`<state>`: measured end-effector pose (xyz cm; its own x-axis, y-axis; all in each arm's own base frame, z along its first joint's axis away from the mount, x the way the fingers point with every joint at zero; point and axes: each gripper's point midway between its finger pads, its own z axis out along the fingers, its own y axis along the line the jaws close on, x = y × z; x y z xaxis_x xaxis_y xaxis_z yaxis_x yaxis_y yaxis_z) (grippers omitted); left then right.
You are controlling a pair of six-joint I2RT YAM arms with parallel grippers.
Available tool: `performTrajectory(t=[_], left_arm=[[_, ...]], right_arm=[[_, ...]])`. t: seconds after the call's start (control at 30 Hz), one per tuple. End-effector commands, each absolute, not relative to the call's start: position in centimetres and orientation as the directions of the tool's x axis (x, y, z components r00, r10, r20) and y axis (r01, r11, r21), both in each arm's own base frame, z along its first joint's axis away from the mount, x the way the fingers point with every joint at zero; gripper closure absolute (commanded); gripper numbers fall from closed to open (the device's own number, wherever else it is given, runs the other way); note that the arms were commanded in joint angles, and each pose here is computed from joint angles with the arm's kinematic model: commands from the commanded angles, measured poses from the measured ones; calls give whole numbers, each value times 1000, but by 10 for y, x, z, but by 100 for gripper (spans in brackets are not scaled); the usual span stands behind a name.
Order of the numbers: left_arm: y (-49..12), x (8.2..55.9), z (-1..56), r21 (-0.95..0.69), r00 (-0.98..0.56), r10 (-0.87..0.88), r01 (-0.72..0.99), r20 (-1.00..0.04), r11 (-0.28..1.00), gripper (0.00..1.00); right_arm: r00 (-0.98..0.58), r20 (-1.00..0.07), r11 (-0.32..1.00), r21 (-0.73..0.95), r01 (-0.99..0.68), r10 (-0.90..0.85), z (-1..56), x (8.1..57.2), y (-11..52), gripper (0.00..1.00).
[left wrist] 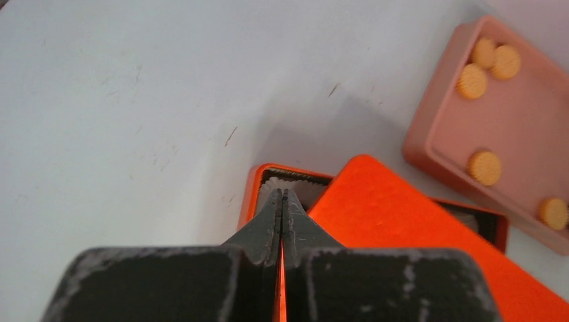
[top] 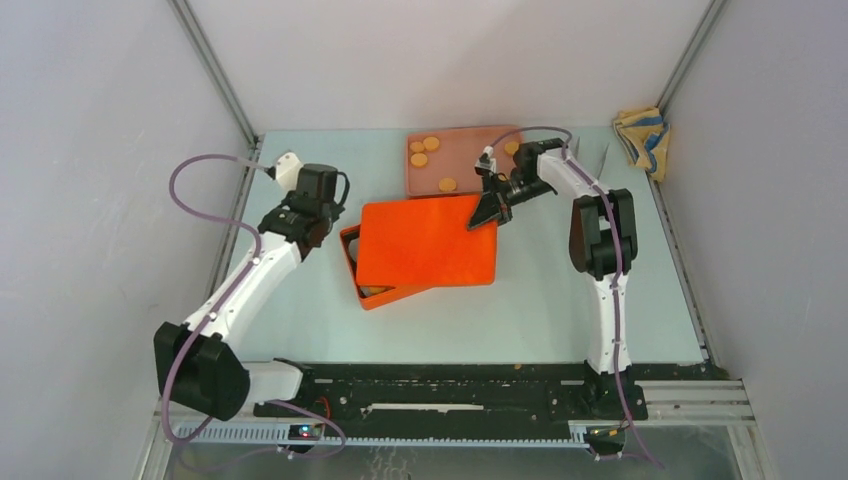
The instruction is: Pack the cookies
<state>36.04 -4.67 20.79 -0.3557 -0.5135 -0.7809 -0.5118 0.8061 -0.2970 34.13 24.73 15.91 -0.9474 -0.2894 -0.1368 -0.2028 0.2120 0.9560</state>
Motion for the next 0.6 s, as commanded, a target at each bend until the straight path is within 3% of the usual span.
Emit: performTrajectory(t=[0.0, 0.13, 0.4, 0.57], left_arm=[[-45, 349, 176, -211, -432, -468, -520, -771, 828, 100], [-58, 345, 158, -202, -481, -460, -495, -746, 845, 100], [-72, 333, 141, -195, -560, -446, -451, -698, 871, 100], [-104, 310, 121, -317, -626, -487, -370, -609, 873, 100]], right_arm=[[-974, -141, 192, 966, -175, -179, 179, 362, 228, 100], [-976, -130, 220, 961, -168, -174, 174, 355, 225, 100], [-950, -84, 218, 964, -154, -300, 155, 332, 286, 100], [-964, -220, 239, 938, -250, -147, 181, 360, 270, 100]])
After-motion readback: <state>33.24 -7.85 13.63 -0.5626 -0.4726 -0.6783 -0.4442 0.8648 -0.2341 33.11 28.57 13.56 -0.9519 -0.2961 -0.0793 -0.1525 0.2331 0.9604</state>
